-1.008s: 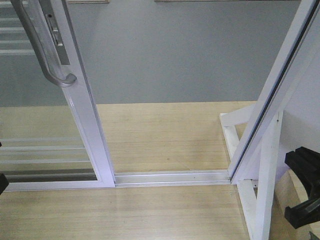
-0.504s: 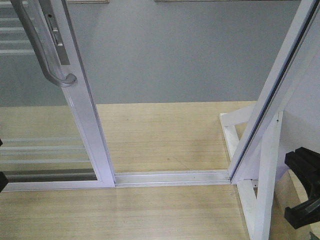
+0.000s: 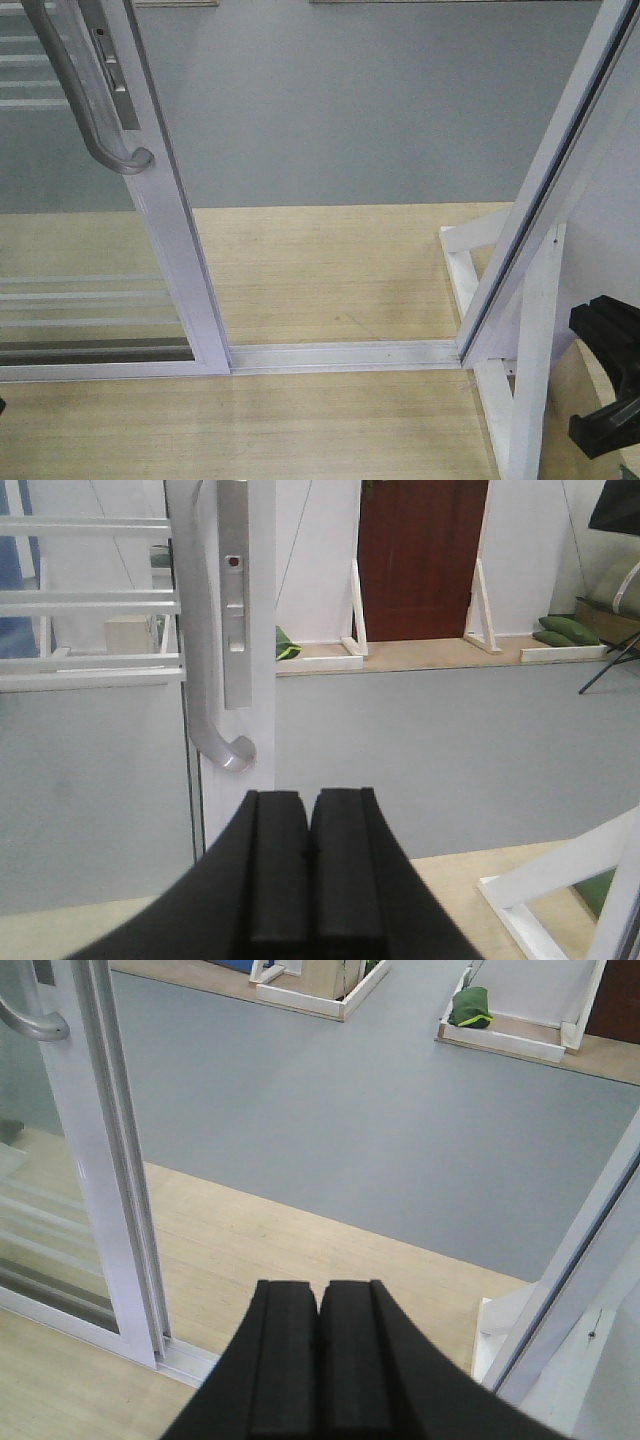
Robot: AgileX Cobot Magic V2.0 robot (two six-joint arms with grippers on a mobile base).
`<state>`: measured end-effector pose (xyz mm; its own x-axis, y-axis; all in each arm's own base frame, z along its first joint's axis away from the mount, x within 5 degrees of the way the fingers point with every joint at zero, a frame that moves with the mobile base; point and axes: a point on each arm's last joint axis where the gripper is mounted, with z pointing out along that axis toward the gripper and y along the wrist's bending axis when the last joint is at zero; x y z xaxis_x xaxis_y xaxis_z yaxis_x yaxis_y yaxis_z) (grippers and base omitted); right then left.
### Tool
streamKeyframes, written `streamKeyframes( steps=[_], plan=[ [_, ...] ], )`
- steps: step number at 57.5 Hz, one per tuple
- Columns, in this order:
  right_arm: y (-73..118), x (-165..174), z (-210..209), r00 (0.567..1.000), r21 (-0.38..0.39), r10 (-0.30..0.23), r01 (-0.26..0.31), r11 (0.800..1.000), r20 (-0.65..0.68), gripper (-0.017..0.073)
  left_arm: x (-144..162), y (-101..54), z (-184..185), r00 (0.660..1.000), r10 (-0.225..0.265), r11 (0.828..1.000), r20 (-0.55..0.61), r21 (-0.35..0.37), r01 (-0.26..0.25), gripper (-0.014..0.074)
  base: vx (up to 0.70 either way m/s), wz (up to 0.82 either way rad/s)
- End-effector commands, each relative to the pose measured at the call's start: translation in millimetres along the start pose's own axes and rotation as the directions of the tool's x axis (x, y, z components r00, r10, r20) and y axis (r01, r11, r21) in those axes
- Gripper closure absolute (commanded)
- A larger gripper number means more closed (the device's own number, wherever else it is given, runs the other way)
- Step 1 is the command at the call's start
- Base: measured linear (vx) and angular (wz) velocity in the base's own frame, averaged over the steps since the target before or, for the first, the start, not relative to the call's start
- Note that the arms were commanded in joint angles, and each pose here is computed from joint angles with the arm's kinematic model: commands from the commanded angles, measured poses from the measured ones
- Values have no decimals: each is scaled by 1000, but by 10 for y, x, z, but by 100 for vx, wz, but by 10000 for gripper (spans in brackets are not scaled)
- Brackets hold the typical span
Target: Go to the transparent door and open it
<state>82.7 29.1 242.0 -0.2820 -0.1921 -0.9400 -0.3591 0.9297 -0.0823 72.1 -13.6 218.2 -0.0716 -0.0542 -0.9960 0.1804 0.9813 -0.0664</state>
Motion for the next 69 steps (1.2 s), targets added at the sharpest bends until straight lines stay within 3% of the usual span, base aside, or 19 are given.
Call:
streamKeyframes(
  steps=[1,7,17,60,64,69],
  plan=[
    [-31,-157,-27,996,28,-13,10,1000,94,557,58,9,-68,994,1,1000,106,-2,-1,590,0,0],
    [-31,-157,-27,996,28,-13,10,1000,94,557,252,39,-121,995,2,999,95,-32,1,590,0,0],
    [-30,-155,-27,996,27,-12,10,1000,91,557,314,67,-148,999,-3,997,37,-75,6,590,0,0],
    [-30,-154,-27,996,26,-12,10,1000,90,557,315,67,-148,999,-6,997,36,-74,9,590,0,0],
    [-34,-154,-28,995,33,-32,29,999,90,557,315,67,-148,999,-6,997,36,-74,9,590,0,0],
    [-45,-160,-77,990,58,-93,87,994,110,557,315,67,-148,999,-6,997,36,-74,9,590,0,0]
  ],
)
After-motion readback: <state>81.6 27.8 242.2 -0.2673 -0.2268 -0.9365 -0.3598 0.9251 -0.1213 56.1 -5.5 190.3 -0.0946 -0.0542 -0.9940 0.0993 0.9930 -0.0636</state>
